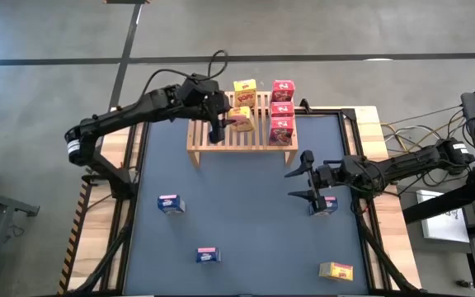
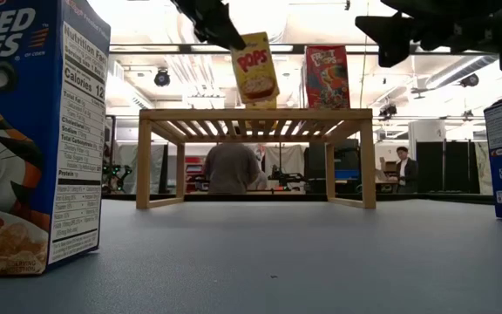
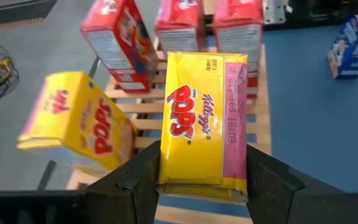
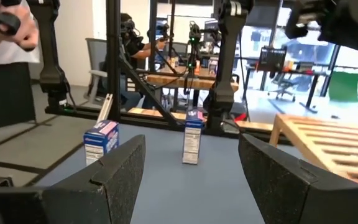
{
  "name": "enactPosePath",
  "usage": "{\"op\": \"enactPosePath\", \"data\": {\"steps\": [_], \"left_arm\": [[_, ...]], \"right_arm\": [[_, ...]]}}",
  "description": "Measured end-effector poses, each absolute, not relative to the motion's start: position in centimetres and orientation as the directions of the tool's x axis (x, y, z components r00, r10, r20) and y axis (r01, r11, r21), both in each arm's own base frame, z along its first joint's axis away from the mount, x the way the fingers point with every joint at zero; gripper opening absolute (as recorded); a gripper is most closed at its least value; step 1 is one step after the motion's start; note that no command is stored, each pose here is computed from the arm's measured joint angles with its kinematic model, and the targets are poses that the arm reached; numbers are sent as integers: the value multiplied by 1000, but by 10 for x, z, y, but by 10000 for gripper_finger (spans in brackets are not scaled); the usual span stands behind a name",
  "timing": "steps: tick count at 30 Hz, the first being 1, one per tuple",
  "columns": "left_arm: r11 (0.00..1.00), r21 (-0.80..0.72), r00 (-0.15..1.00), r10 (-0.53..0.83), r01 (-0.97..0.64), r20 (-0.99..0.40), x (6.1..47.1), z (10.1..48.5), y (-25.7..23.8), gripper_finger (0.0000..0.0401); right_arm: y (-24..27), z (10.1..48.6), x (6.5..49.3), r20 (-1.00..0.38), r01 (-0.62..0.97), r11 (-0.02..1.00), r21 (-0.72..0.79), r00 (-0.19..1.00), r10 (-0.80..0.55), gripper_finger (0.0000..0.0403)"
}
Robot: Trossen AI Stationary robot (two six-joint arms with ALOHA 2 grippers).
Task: Stack cereal on shelf
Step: Put the left yellow cereal box on the shelf aligned with the other yellow cereal box
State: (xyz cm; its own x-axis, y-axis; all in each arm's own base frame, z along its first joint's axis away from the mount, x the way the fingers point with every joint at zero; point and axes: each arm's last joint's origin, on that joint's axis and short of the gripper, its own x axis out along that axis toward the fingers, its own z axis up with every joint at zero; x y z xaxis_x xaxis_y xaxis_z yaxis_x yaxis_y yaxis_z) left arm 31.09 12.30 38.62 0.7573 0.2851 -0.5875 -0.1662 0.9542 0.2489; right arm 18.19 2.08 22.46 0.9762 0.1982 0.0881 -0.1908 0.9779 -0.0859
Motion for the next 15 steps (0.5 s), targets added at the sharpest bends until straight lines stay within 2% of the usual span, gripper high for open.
{"op": "enactPosePath", "data": {"steps": [6,15], "left_arm": [[953,259,771,280,-154,-572,317,398,134,174],[964,244,687,245,-102,-684,343,387,150,174]], "right_arm": [[21,228,182,119,-181,974,-138,973,198,247],[21,228,182,121,-180,973,-146,973,198,247]]}}
